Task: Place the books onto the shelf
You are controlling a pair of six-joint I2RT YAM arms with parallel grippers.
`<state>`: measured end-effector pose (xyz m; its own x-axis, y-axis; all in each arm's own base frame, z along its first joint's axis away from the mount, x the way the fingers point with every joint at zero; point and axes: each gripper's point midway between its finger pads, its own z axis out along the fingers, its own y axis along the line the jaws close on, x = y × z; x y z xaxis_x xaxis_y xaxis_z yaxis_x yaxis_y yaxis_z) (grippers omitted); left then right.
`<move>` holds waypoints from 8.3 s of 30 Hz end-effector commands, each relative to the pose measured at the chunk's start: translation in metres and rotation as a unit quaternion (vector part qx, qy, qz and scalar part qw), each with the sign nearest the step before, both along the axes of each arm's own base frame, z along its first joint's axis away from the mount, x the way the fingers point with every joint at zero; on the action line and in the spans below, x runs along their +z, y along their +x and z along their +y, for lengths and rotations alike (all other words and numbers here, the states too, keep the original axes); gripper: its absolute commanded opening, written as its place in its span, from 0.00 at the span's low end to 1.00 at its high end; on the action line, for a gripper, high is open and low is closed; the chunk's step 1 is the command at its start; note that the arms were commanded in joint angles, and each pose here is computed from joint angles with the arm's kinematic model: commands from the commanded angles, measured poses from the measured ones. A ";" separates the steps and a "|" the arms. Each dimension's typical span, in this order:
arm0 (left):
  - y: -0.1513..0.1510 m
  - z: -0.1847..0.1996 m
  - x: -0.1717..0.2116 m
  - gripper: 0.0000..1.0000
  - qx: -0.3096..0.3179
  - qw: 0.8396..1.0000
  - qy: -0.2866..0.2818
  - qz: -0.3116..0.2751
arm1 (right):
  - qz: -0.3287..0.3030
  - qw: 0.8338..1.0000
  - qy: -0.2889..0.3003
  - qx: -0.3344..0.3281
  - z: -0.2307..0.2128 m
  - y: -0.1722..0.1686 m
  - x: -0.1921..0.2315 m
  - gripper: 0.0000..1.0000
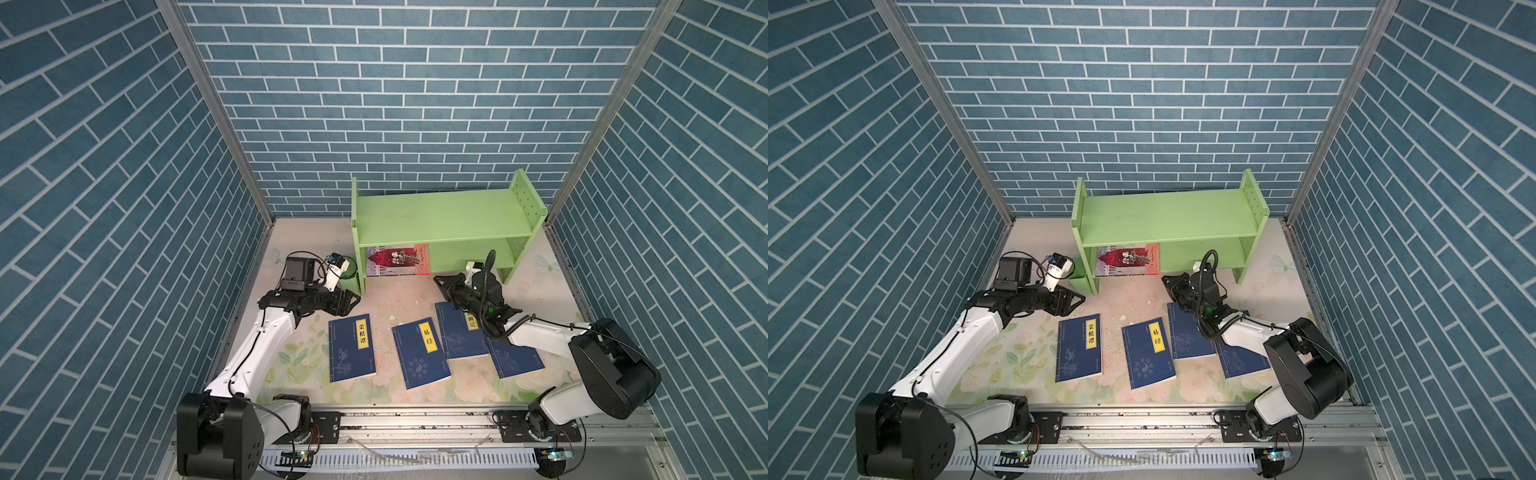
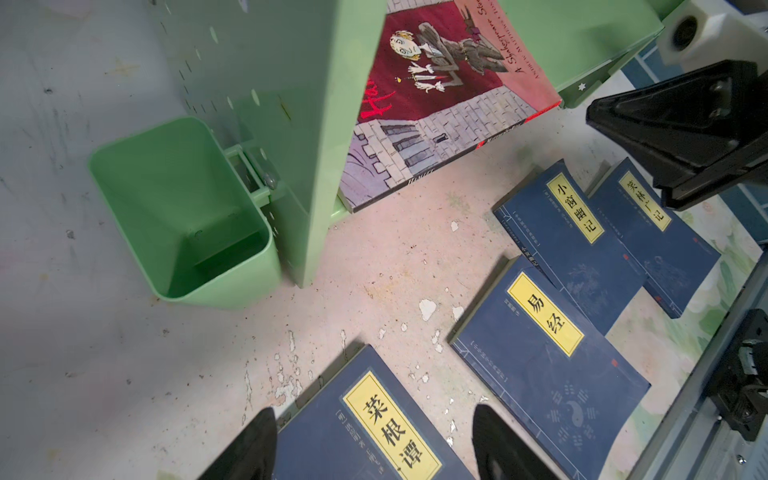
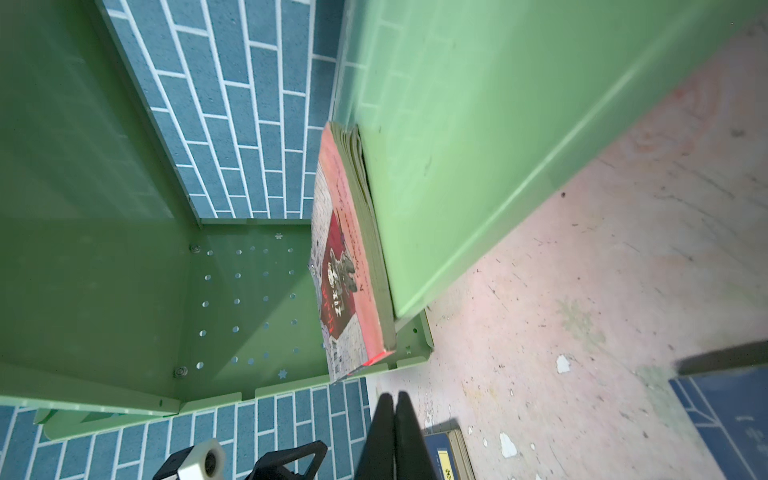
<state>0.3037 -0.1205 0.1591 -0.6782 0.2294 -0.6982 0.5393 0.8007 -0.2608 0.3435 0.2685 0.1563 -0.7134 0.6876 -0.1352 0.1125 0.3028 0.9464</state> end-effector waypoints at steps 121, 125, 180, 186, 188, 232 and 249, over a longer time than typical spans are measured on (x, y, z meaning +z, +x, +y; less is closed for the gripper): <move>0.016 -0.012 -0.022 0.71 0.031 0.998 -0.042 0.035 | -0.053 0.990 -0.032 0.126 0.050 0.019 0.002 0.00; 0.015 -0.012 -0.022 0.71 0.031 0.998 -0.041 0.034 | -0.050 0.990 -0.033 0.127 0.050 0.020 0.001 0.00; -0.087 -0.080 -0.069 0.80 0.043 0.913 -0.207 0.348 | 0.142 0.883 -0.295 0.336 0.006 -0.188 -0.123 0.43; -0.103 -0.100 -0.093 0.79 0.010 0.911 -0.151 0.384 | 0.146 0.887 -0.291 0.327 0.017 -0.185 -0.128 0.37; -0.106 -0.104 -0.100 0.78 0.005 0.908 -0.131 0.397 | 0.143 0.891 -0.285 0.322 0.021 -0.183 -0.126 0.36; -0.098 -0.106 -0.077 0.77 -0.048 0.936 -0.103 0.333 | 0.065 0.919 -0.176 0.345 0.054 -0.187 -0.085 0.00; -0.090 -0.055 0.068 0.79 -0.057 0.936 -0.299 0.179 | -0.045 0.907 -0.087 0.409 0.055 -0.191 0.030 0.00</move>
<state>0.2243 -0.1747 0.2256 -0.8734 -0.0458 -0.4848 0.4171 0.4433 -0.7934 0.1525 0.3157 0.1441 -0.9791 -0.0622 -0.1935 -0.1980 0.5087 0.8379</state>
